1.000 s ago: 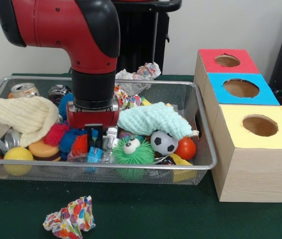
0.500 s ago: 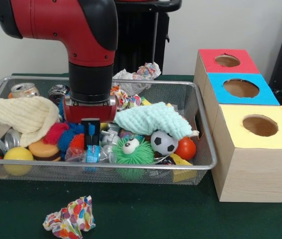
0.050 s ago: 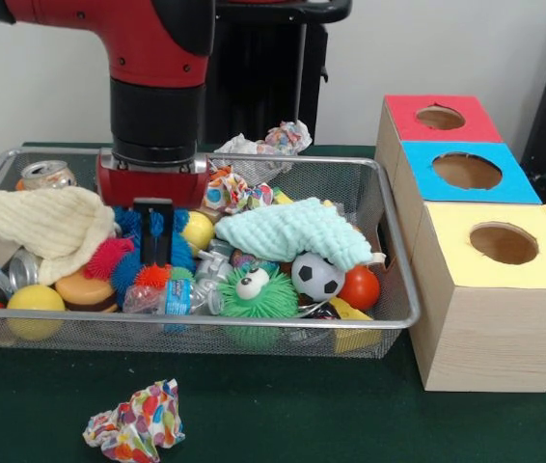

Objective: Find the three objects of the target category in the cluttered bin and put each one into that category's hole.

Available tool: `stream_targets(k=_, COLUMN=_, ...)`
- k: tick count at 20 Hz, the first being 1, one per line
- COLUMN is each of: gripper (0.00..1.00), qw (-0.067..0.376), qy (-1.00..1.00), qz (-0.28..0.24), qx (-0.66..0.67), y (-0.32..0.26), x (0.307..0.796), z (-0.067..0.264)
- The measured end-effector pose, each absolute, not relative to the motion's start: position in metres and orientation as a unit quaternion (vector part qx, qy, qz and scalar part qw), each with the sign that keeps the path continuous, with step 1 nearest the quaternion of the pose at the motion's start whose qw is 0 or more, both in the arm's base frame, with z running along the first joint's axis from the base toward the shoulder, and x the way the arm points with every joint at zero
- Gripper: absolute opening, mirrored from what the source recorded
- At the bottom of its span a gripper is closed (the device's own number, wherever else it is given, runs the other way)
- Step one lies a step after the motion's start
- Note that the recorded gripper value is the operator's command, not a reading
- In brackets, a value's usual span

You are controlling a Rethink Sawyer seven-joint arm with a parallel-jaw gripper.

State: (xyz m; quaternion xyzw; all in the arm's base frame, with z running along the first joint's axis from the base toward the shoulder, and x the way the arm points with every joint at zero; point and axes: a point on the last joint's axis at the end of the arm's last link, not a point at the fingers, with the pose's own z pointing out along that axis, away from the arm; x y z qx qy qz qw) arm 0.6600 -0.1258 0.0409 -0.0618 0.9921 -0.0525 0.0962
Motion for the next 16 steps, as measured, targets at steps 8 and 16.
stream_targets(k=8, gripper=0.00, qw=0.104, qy=0.991, qz=-0.059, qx=-0.056, y=-0.130, x=0.668, z=0.064)
stream_targets(k=16, gripper=1.00, qw=0.105, qy=0.991, qz=-0.060, qx=-0.056, y=-0.130, x=0.669, z=0.065)
